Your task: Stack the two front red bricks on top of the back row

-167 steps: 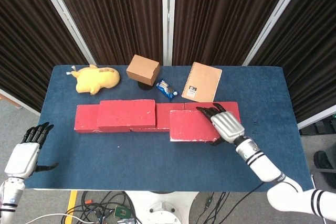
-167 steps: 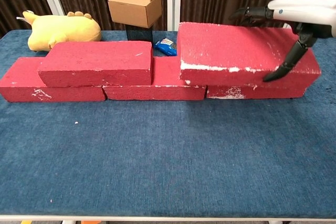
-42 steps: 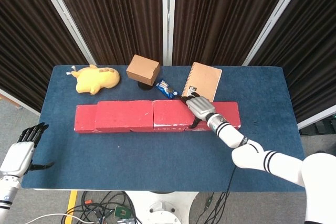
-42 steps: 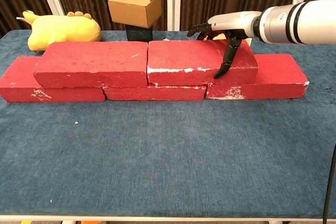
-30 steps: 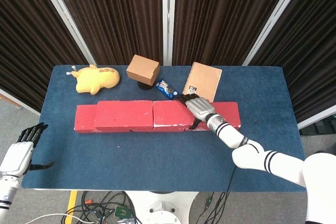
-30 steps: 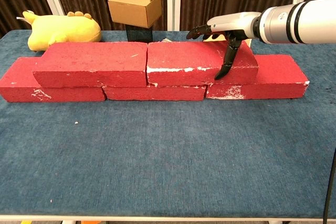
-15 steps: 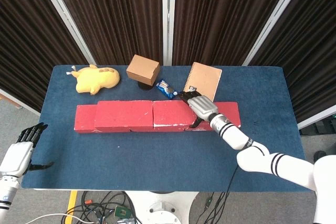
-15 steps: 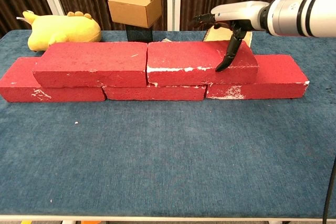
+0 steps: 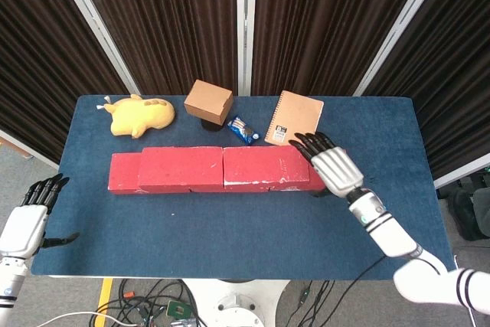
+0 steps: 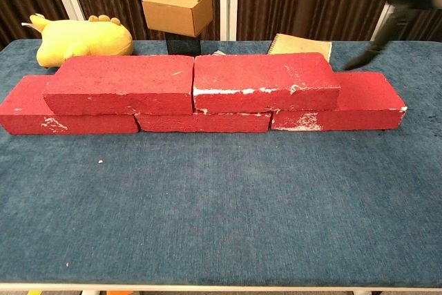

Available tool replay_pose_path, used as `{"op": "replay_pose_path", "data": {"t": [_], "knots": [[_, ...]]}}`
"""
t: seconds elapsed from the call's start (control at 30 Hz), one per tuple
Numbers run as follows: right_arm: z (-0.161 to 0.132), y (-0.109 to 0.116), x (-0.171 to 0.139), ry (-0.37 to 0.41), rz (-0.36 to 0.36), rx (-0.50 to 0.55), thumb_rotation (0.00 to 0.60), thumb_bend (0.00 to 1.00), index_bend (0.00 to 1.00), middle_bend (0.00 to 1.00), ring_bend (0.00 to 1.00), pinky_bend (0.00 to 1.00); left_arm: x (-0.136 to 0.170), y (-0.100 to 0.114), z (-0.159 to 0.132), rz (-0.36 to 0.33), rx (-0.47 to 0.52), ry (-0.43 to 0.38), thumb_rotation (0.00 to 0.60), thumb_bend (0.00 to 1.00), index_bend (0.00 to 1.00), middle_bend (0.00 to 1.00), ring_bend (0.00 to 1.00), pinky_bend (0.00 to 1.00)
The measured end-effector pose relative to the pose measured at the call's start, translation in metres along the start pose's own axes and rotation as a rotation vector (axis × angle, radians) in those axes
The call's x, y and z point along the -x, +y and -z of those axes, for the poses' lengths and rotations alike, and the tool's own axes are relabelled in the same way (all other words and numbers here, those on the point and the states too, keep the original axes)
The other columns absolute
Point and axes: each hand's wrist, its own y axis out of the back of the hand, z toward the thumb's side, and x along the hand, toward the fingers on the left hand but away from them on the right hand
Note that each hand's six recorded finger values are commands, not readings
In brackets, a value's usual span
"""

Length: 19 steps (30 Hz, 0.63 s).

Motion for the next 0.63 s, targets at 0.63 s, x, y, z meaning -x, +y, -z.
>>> {"op": "replay_pose_path", "data": {"t": [0.63], "knots": [[0.097, -0.031, -0.210, -0.362, 0.172, -0.149, 0.600, 0.00, 0.00, 0.00, 0.00, 0.00, 0.016, 0.014, -0.010, -0.065, -0.058, -0.042, 0.600, 0.00, 0.00, 0.00, 0.00, 0.00]]}}
